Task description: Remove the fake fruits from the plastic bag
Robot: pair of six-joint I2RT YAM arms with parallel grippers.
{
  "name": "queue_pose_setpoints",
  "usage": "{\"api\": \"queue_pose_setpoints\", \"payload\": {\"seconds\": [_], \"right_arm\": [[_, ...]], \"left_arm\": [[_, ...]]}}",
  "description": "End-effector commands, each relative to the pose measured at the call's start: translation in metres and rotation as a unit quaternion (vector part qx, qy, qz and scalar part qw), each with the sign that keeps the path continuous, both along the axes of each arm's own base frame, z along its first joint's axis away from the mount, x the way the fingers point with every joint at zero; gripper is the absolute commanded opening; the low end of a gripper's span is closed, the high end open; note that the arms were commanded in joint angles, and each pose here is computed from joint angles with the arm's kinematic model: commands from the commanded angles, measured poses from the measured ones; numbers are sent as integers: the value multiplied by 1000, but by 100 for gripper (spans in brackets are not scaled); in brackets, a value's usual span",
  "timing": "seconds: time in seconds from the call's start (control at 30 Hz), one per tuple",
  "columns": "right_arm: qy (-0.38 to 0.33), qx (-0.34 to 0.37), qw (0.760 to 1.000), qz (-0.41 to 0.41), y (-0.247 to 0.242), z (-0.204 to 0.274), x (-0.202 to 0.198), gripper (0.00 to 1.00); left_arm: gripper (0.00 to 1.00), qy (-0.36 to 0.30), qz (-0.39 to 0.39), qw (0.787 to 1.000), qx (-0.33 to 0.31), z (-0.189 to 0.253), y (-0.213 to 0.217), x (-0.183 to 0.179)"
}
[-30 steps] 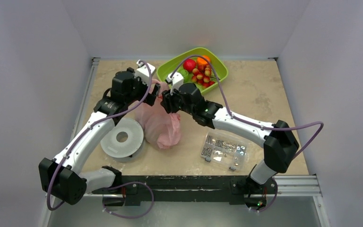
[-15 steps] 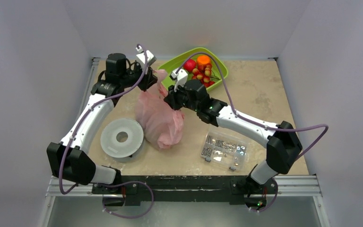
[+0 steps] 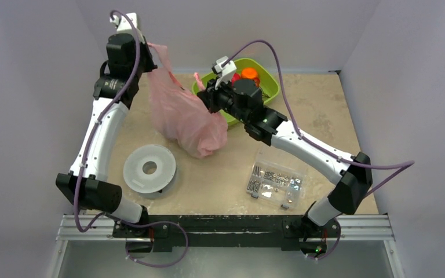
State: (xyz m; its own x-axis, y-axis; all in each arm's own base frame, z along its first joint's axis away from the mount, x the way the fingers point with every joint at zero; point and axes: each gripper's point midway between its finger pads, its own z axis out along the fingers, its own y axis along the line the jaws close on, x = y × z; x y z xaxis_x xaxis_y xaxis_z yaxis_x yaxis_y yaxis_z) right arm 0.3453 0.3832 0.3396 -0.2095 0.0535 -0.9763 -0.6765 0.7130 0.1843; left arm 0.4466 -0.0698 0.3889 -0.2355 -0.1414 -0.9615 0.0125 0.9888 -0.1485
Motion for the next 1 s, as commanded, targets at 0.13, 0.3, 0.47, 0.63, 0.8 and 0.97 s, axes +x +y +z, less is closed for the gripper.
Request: {"api": "queue_pose_setpoints", "payload": {"seconds": [0.13, 0.3, 0.47, 0.63, 0.8, 0.97], "right_arm": [[-64, 28, 994, 87, -25, 25, -57, 0], [-8, 41, 974, 222, -16, -53, -123, 0], [14, 18, 968, 249, -9, -94, -138, 0], [1, 1, 966, 258, -6, -86, -136, 1], [7, 14, 969, 248, -4, -77, -132, 1], [24, 29, 970, 242, -5, -84, -133, 1]], "left_arm": [[0, 84, 100, 991, 4, -40, 57, 16], [0, 129, 103, 986, 0, -76, 66, 10], [0, 157, 70, 985, -13, -103, 55, -5], [26, 186, 46, 981, -33, -102, 46, -30], [99, 197, 71, 976, -62, -101, 49, -79], [100, 227, 112, 959, -123, -116, 49, -145]]}}
